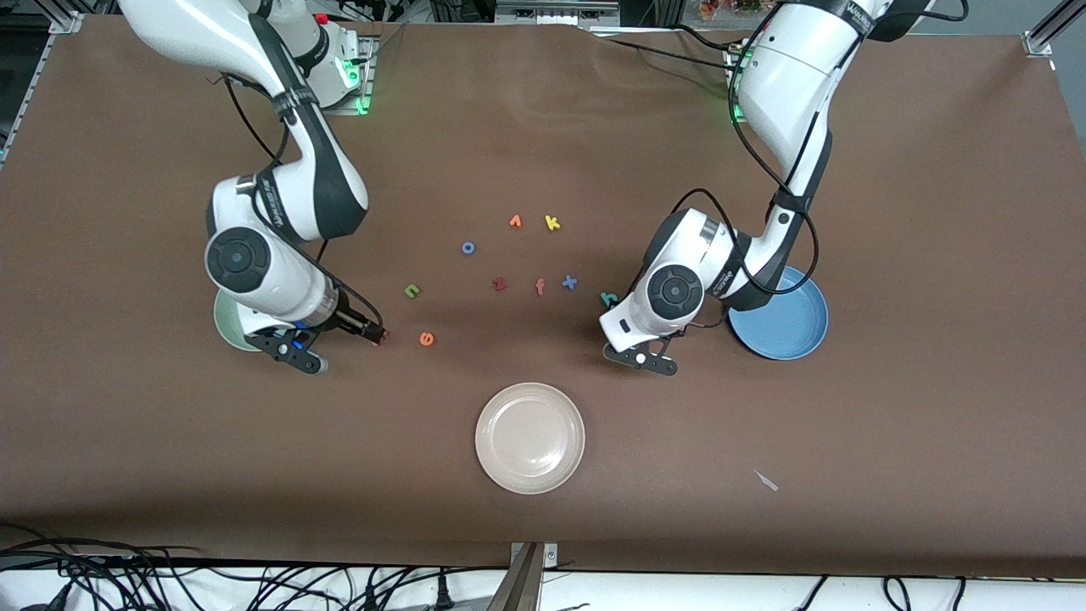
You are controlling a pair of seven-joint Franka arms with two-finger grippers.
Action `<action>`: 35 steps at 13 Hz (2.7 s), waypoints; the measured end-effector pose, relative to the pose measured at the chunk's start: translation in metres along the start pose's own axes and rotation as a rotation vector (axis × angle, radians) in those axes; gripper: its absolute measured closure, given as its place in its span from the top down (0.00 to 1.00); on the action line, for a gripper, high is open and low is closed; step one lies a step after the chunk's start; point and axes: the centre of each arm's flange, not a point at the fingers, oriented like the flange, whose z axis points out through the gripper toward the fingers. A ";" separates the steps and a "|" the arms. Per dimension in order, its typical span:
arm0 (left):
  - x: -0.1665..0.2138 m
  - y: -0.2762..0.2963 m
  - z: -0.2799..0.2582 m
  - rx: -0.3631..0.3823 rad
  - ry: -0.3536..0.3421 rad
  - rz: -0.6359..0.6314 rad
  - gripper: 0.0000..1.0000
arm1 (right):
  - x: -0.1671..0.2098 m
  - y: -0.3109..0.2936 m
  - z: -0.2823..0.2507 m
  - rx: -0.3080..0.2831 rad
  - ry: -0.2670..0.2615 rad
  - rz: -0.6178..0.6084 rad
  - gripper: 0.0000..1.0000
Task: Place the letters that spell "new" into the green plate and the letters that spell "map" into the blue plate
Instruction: 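Grasp the E with the left gripper while the right gripper grasps the W, then place the E on the blue plate while the right gripper places the W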
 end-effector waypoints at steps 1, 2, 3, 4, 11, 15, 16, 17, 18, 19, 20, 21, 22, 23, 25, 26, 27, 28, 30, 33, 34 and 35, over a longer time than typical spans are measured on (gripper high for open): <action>0.000 0.001 0.006 0.001 -0.002 -0.007 0.64 | 0.002 -0.002 0.013 0.014 0.000 0.038 1.00; 0.000 0.003 0.011 0.002 -0.007 -0.011 0.64 | 0.002 -0.005 0.026 0.028 0.001 0.070 1.00; -0.001 0.005 0.014 0.004 -0.009 -0.014 0.64 | 0.002 -0.009 0.041 0.042 0.000 0.106 1.00; -0.001 0.006 0.016 0.004 -0.010 -0.016 0.63 | 0.001 -0.011 0.055 0.054 -0.009 0.136 1.00; -0.002 0.003 0.022 0.016 -0.017 -0.016 0.35 | -0.007 0.003 0.107 0.064 -0.031 0.200 1.00; 0.001 -0.002 0.017 0.023 -0.007 -0.020 0.27 | -0.014 0.019 0.130 0.066 -0.011 0.185 0.97; 0.004 -0.008 0.010 0.025 0.004 -0.028 0.27 | -0.015 0.021 0.133 0.070 -0.004 0.181 0.96; 0.006 -0.016 -0.002 0.028 0.008 -0.041 0.27 | -0.015 0.021 0.131 0.076 0.002 0.178 0.86; 0.005 -0.028 -0.016 0.042 -0.002 -0.047 0.27 | -0.014 0.021 0.128 0.081 0.005 0.174 0.74; 0.003 -0.044 -0.030 0.079 -0.019 -0.040 0.27 | -0.014 0.020 0.125 0.085 0.008 0.172 0.61; 0.002 -0.063 -0.041 0.112 -0.038 -0.018 0.27 | -0.014 0.020 0.123 0.088 0.011 0.168 0.46; 0.002 -0.084 -0.046 0.125 -0.058 0.011 0.27 | -0.014 0.020 0.122 0.090 0.012 0.165 0.34; 0.002 -0.107 -0.045 0.122 -0.075 0.043 0.27 | -0.014 0.019 0.118 0.093 0.014 0.164 0.28; 0.002 -0.129 -0.041 0.115 -0.092 0.066 0.27 | -0.014 0.020 0.120 0.091 0.012 0.161 0.28; -0.003 -0.165 -0.032 0.100 -0.134 0.097 0.27 | -0.014 0.020 0.119 0.091 0.013 0.148 0.27; -0.007 -0.174 -0.025 0.099 -0.154 0.110 0.27 | -0.014 0.020 0.119 0.088 0.010 0.137 0.27; -0.013 -0.180 -0.018 0.108 -0.175 0.119 0.27 | -0.013 0.020 0.116 0.071 -0.008 0.116 0.27; -0.019 -0.185 -0.015 0.124 -0.190 0.125 0.27 | -0.008 0.022 0.107 0.043 -0.037 0.084 0.27; -0.028 -0.197 -0.015 0.127 -0.204 0.114 0.33 | 0.013 0.043 0.074 -0.004 -0.079 -0.004 0.27; -0.032 -0.212 -0.021 0.120 -0.201 0.091 0.65 | 0.029 0.087 0.037 -0.010 -0.093 -0.115 0.27; -0.032 -0.208 -0.025 0.118 -0.194 0.097 0.76 | 0.027 0.102 0.034 -0.012 -0.099 -0.144 0.27; -0.031 -0.196 -0.031 0.114 -0.182 0.105 0.85 | 0.024 0.119 0.036 -0.012 -0.101 -0.173 0.27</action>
